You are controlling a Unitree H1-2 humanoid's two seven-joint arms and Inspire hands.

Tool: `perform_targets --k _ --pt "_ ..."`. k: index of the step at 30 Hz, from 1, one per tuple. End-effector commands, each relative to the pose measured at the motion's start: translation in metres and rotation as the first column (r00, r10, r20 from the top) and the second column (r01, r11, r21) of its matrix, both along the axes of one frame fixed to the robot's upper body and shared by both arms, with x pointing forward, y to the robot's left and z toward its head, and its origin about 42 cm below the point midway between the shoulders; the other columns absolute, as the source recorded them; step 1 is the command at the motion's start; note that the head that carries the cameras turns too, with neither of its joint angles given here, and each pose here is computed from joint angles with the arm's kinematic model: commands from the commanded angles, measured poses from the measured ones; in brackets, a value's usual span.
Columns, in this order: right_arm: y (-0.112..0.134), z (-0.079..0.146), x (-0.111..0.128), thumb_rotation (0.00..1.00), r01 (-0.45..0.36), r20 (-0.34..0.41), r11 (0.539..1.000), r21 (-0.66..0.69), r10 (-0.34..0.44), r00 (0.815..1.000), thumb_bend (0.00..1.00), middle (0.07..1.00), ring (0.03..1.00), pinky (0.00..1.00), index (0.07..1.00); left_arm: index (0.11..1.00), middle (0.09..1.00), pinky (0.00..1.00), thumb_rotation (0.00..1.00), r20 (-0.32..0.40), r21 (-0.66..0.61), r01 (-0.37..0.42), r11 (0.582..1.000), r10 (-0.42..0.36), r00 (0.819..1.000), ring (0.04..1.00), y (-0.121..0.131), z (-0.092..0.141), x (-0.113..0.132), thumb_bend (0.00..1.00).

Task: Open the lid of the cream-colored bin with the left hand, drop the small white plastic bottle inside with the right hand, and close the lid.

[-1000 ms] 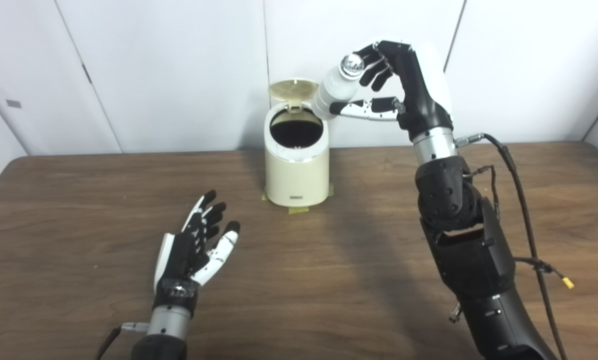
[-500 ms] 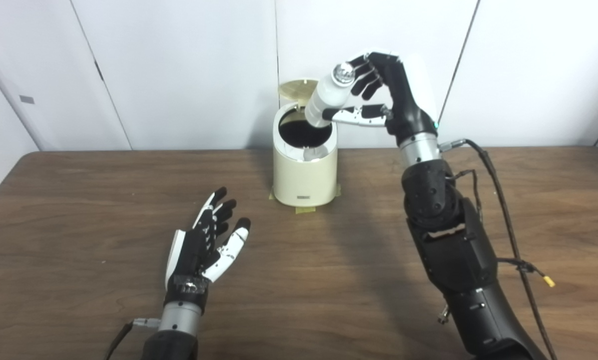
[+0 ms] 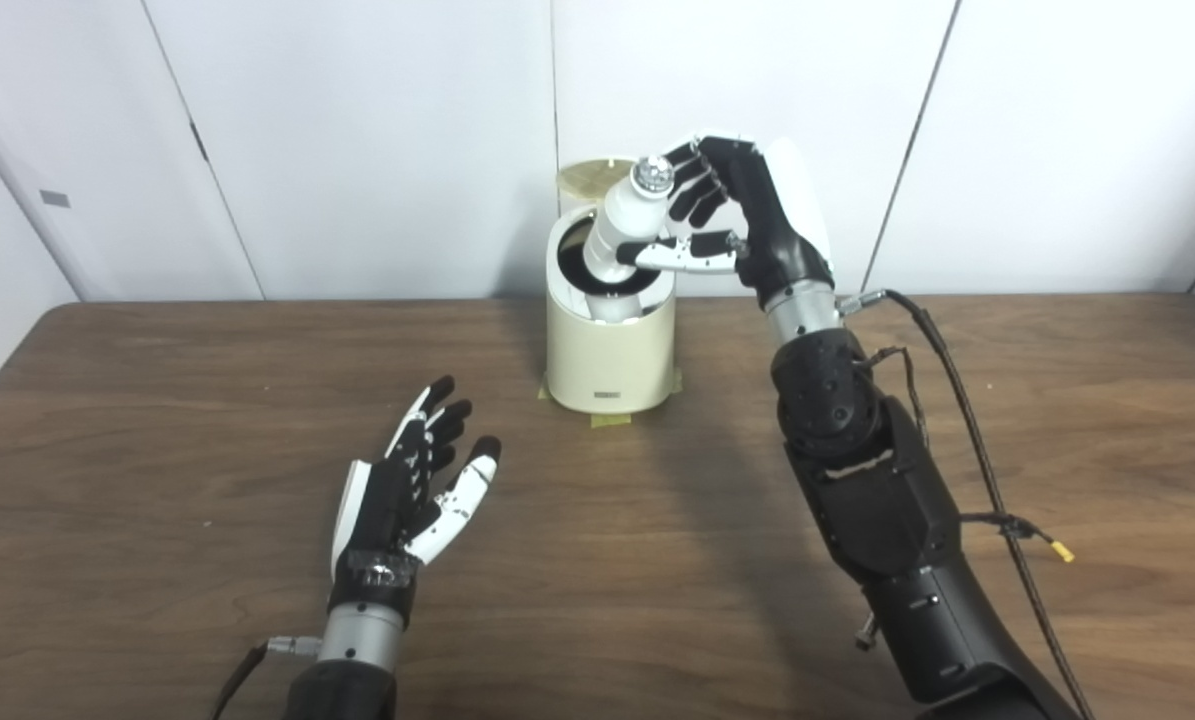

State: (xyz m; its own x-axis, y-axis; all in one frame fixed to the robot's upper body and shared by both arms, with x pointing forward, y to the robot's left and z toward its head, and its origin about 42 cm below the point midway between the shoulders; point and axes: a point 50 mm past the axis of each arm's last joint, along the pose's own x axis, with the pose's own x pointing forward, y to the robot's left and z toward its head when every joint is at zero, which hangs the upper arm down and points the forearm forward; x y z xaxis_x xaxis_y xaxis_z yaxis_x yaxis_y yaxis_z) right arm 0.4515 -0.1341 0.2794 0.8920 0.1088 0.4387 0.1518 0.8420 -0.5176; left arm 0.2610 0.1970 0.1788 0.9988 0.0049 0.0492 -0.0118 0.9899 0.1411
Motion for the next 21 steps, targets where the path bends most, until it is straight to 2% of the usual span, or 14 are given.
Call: perform_targets --k 1,12,21 --pt "0.01 0.032 0.004 0.0 -0.025 0.122 1.0 0.014 0.023 0.992 0.52 0.497 0.428 0.37 0.482 0.974 0.895 0.92 0.4 0.073 0.0 0.011 1.0 -0.011 0.997 0.912 -0.004 0.013 0.005 0.45" --pt "0.009 0.021 0.011 0.0 0.004 0.084 1.0 0.018 -0.005 0.996 0.52 0.494 0.427 0.36 0.483 0.969 0.887 0.89 0.39 0.082 0.0 0.01 1.0 -0.01 0.997 0.903 -0.006 0.017 0.002 0.45" --pt "0.012 0.018 0.018 0.0 0.007 0.054 1.0 0.019 -0.008 0.999 0.52 0.483 0.426 0.36 0.491 0.97 0.884 0.91 0.39 0.089 -0.002 0.015 1.0 -0.015 0.996 0.902 -0.005 0.018 0.002 0.45"
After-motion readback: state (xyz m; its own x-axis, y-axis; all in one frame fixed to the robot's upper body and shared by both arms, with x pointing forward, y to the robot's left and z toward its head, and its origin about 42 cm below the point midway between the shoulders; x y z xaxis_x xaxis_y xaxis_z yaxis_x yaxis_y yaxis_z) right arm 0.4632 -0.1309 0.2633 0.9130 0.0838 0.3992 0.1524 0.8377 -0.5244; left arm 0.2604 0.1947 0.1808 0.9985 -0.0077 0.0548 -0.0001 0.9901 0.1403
